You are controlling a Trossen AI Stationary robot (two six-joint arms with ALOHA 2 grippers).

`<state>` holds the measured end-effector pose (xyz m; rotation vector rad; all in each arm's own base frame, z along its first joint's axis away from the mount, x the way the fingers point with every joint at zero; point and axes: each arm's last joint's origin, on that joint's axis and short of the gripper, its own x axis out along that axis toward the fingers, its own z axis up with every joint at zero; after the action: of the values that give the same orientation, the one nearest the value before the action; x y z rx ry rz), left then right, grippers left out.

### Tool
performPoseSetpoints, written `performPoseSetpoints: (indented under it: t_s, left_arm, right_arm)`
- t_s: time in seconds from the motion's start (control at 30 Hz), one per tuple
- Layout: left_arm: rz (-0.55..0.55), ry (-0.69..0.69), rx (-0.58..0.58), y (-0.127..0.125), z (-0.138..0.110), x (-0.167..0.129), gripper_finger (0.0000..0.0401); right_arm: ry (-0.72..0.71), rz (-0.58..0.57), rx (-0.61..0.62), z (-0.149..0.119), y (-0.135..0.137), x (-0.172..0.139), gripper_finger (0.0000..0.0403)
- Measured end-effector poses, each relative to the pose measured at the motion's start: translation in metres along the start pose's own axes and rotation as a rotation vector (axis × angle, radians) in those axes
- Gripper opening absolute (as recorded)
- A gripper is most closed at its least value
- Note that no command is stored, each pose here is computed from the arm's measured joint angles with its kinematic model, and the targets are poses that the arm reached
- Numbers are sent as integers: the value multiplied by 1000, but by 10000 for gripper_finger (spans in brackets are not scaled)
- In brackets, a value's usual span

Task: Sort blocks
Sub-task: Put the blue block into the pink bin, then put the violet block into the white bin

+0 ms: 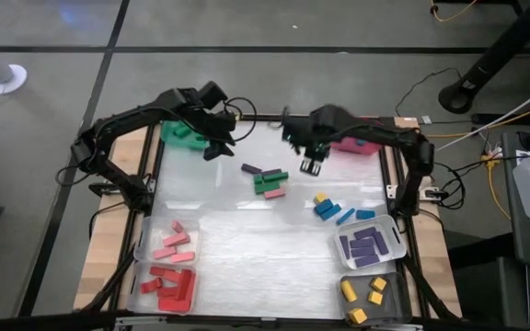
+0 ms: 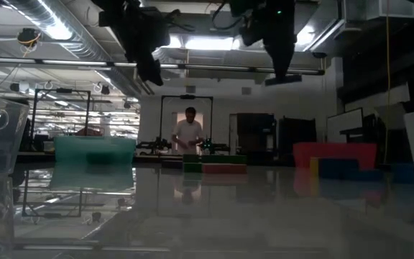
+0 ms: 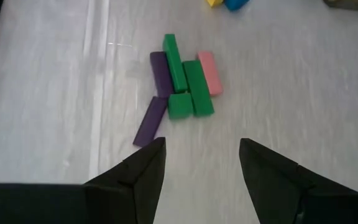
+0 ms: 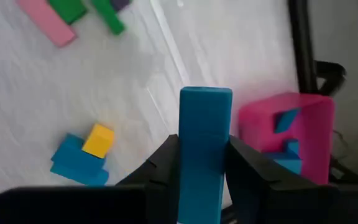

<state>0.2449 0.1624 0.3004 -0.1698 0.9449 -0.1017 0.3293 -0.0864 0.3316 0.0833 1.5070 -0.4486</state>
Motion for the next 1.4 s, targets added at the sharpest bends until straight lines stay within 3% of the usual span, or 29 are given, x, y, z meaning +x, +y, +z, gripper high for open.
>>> performPoseSetpoints:
  t_s: [0.3,0.43,0.6,0.93,1.4]
  left_arm:
    - [-4,-15,3,-5,5,4,194]
    - [-3,-43,-37,-7,11,10,194]
    - [-8,-37,-20,-13,17,23,194]
    - [21,70,91,-22,25,68,194]
    - [127,269,195,-1,13,120,194]
  right_arm:
    - [-7,-29,130,-47,-83,-14,100]
    - [13,8,182,-69,-113,8,101]
    - [-36,23,228,-78,-141,48,111]
    - [38,24,269,-94,-161,109,142]
    - [64,-14,284,-99,-164,115,190]
